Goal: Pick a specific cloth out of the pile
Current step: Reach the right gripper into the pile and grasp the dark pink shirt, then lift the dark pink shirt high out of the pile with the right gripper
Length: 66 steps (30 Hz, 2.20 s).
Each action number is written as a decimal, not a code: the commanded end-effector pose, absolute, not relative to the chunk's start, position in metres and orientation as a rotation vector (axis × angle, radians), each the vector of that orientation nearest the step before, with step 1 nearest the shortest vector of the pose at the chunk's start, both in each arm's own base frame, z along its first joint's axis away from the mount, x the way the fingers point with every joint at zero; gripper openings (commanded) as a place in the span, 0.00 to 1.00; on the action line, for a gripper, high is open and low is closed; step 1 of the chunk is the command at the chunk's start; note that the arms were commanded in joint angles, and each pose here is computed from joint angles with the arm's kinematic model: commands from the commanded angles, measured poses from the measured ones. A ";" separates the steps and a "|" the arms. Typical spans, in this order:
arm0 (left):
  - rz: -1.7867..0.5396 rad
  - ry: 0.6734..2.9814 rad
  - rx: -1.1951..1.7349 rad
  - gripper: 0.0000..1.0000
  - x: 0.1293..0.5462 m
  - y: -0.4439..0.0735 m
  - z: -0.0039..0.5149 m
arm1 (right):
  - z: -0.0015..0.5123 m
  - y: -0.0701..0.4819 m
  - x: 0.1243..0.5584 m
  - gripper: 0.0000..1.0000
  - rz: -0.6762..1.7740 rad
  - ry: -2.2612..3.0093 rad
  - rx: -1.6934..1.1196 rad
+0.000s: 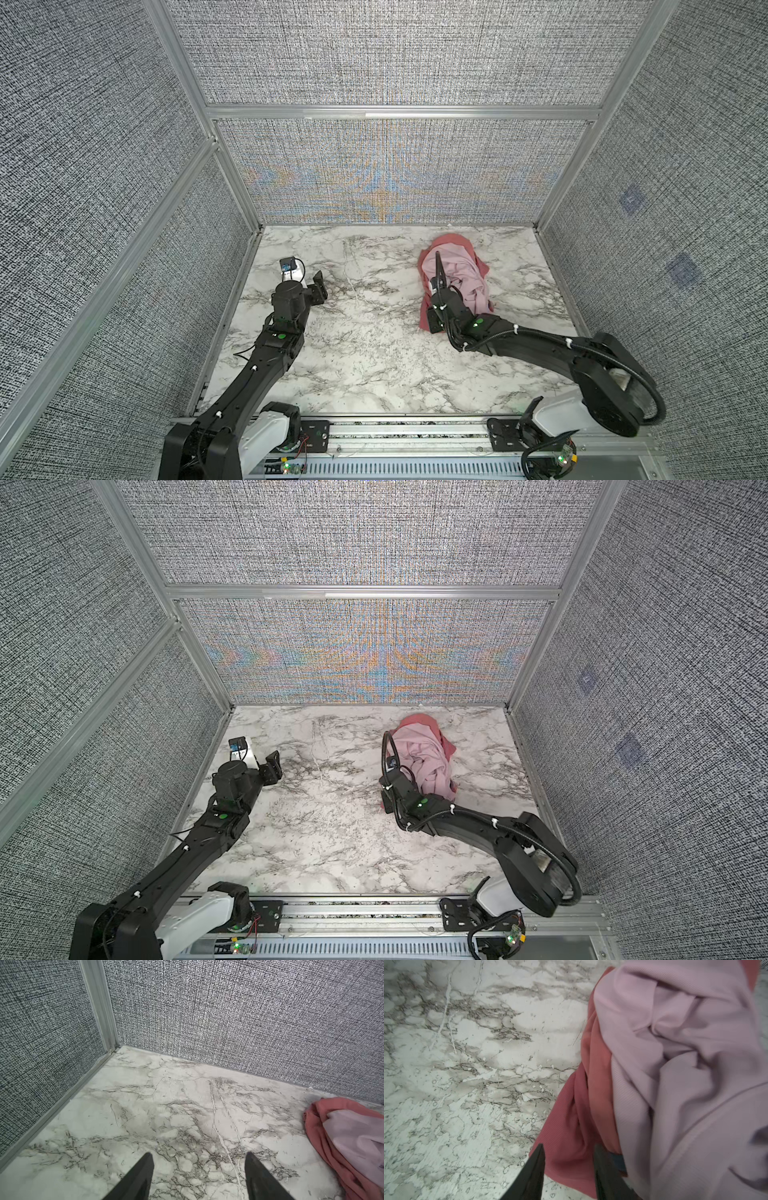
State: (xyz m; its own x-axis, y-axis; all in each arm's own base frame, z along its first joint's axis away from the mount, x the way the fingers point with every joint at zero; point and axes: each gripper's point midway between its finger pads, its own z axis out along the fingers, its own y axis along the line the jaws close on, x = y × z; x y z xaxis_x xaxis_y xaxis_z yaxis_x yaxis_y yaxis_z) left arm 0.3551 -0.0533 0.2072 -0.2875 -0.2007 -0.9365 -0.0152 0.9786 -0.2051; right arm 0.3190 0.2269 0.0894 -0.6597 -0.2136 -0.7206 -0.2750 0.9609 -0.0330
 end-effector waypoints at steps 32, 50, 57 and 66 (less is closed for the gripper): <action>-0.211 1.874 -0.185 0.71 0.346 -0.053 0.208 | 0.060 0.242 0.338 0.00 0.136 2.418 -0.212; -0.231 1.834 -0.199 0.71 0.353 -0.054 0.230 | 0.277 0.169 0.390 0.00 0.304 2.025 -0.097; -0.248 1.839 -0.200 0.71 0.360 -0.058 0.233 | 0.337 0.133 0.400 0.00 0.323 1.933 -0.047; -0.252 1.807 -0.191 0.71 0.364 -0.059 0.259 | 0.424 0.129 0.405 0.00 0.455 1.792 -0.084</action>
